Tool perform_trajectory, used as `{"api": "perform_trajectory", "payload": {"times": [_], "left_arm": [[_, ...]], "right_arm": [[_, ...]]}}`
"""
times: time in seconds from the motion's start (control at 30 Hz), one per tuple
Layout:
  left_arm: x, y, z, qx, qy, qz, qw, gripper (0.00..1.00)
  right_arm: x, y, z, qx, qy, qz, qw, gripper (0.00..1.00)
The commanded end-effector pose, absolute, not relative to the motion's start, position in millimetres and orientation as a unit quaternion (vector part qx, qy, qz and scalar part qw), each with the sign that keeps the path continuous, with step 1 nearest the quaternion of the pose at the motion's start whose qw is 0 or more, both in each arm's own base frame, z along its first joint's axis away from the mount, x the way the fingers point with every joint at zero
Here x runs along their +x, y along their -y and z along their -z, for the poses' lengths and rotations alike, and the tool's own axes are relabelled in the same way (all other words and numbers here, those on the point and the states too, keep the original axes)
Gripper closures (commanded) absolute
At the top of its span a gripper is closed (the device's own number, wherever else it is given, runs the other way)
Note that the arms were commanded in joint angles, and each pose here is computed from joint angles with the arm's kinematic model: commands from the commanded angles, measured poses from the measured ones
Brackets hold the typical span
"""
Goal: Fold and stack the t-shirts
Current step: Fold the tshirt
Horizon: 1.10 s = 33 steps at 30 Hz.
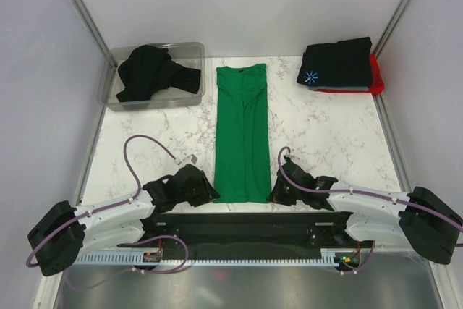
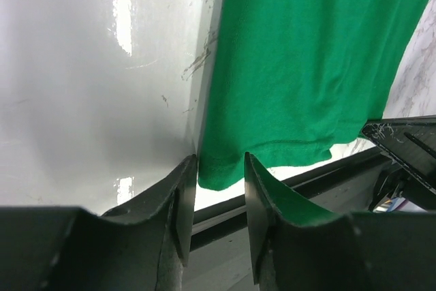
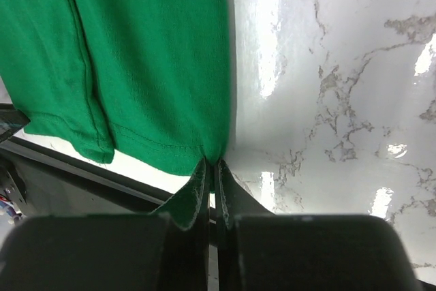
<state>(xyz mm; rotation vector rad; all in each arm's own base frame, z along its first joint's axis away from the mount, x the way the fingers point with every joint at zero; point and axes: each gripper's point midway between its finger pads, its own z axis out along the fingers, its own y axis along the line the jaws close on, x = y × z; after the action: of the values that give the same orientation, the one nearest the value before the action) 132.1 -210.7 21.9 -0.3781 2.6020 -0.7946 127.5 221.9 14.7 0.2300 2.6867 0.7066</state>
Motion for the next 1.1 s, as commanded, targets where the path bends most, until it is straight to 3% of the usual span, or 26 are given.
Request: {"api": "perform_trajectory", "payload": {"times": [0.0,0.1,0.17,0.27,0.3,0.63,1.07], "left_arm": [[133.3,211.0,-16.6,-0.139,-0.926,0.288,0.199,0.60],[131.6,211.8,-14.0,-0.136,-0.927,0.290,0.195,0.62],[131.9,213.7,-14.4,-0.132,-0.927,0.293,0.195,0.71],[131.2,215.3,-14.4,-0.126,-0.927,0.296,0.193,0.95],[130.2,216.5,-15.6,-0.124,-0.927,0.299,0.191,0.98],[114.5,223.5,-44.5,-0.126,-0.917,0.340,0.168,0.98],[91.6,241.9,-114.1,-0.073,-0.911,0.367,0.171,0.98]], "right_arm": [[123.4,-214.9,-3.6,0.081,-0.954,-0.231,0.171,0.94],[123.2,-214.5,-1.9,0.080,-0.955,-0.229,0.170,0.96],[122.8,-214.1,-0.8,0.080,-0.956,-0.228,0.170,1.00],[122.8,-214.4,-1.0,0.079,-0.955,-0.228,0.169,1.00],[122.3,-214.7,-1.6,0.078,-0.955,-0.230,0.169,1.00],[109.9,-208.7,-16.6,0.082,-0.954,-0.240,0.162,1.00],[97.9,-222.7,-87.9,0.070,-0.943,-0.243,0.216,1.00]]}}
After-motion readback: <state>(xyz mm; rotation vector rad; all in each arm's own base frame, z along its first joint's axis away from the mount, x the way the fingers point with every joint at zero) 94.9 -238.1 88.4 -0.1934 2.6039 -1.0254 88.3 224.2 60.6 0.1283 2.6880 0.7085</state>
